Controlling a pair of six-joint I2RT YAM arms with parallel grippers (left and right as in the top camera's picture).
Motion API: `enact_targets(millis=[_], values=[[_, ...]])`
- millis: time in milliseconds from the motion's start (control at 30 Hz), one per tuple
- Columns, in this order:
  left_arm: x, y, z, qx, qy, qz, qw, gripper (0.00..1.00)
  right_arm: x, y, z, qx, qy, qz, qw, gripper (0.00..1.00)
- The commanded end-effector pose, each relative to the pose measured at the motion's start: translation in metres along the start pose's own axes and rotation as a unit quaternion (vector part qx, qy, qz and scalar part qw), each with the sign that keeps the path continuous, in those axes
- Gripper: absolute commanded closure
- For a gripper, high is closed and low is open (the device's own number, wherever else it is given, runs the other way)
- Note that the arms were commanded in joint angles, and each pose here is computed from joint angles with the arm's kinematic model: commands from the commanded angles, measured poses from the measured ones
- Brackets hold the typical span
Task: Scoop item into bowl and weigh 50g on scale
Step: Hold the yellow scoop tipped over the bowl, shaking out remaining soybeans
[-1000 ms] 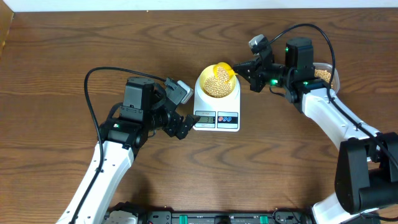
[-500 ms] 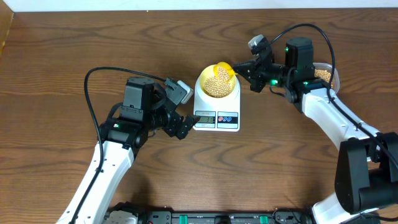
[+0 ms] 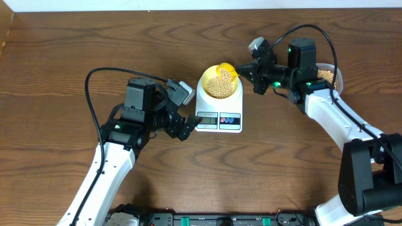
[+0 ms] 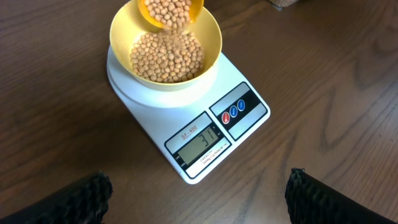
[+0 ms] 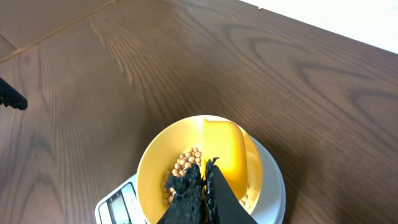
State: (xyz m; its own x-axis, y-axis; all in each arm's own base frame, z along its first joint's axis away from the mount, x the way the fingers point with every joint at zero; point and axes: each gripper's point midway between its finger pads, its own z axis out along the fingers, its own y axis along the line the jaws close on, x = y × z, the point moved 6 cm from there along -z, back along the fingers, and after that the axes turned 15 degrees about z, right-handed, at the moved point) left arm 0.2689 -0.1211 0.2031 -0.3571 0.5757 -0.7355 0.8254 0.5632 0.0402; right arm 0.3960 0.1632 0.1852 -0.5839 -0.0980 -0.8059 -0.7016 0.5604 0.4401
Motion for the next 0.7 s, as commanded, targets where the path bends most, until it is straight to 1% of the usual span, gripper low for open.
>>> enact_targets(millis=[0, 433, 667], values=[[0.0001, 0.0004, -0.0021, -0.005, -0.001, 0.002, 1.0, 0.09, 0.0002, 0.0007, 0.0024, -0.004, 0.002, -0.017, 1.0, 0.99], [0.0002, 0.0004, -0.0021, -0.005, 0.0, 0.001, 1.0, 0.09, 0.0003, 0.0013, 0.0029, -0.004, 0.002, -0.024, 1.0, 0.99], [0.0002, 0.0004, -0.0021, -0.005, 0.0, 0.001, 1.0, 0.09, 0.0017, 0.0029, 0.004, -0.006, 0.006, -0.041, 0.999, 0.99]])
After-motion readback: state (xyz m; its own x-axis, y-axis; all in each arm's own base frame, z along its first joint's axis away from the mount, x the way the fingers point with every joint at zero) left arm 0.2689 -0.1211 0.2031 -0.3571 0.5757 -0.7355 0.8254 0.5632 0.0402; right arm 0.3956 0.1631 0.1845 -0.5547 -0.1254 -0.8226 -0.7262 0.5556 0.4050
